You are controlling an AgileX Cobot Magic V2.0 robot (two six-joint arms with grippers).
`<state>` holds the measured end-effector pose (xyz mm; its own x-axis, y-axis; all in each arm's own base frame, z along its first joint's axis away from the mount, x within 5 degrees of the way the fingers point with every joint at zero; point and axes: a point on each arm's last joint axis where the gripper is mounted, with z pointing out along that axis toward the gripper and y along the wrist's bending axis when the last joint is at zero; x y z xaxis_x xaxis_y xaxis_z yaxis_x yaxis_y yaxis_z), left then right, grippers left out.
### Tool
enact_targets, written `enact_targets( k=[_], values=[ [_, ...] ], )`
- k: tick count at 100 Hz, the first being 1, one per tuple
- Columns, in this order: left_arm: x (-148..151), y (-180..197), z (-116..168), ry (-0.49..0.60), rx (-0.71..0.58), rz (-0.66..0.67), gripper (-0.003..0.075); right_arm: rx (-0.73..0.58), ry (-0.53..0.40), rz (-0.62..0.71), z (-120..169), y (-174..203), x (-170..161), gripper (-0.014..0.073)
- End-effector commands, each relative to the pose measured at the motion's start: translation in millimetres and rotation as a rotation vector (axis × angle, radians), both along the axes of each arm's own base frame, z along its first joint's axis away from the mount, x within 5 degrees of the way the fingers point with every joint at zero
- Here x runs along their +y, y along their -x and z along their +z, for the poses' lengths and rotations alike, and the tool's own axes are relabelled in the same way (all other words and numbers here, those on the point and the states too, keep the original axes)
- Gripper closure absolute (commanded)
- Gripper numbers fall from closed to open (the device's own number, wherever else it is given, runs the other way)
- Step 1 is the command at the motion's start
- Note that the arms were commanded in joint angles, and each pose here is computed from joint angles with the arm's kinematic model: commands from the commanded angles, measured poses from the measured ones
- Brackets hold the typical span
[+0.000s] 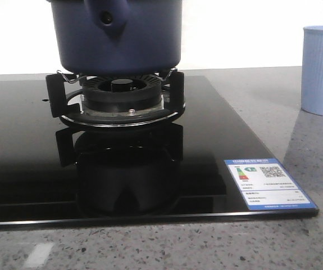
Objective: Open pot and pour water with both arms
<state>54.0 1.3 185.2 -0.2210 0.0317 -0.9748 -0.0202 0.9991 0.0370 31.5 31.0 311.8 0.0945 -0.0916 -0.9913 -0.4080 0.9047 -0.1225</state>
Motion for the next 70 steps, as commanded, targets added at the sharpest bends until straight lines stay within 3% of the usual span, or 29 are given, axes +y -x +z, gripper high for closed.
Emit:
enact_targets(
  k=[1,70],
  values=[
    [0.6,0.2,-9.3,0.027,-0.014,0.019,0.0739,-0.051,-0.038,-0.027,11.3,-0.2,-2.6,0.0661],
    [0.2,0.1,-9.2,0.040,-0.017,0.018,0.0739,-0.051,-0.038,-0.027,11.3,-0.2,-2.6,0.0661]
  ],
)
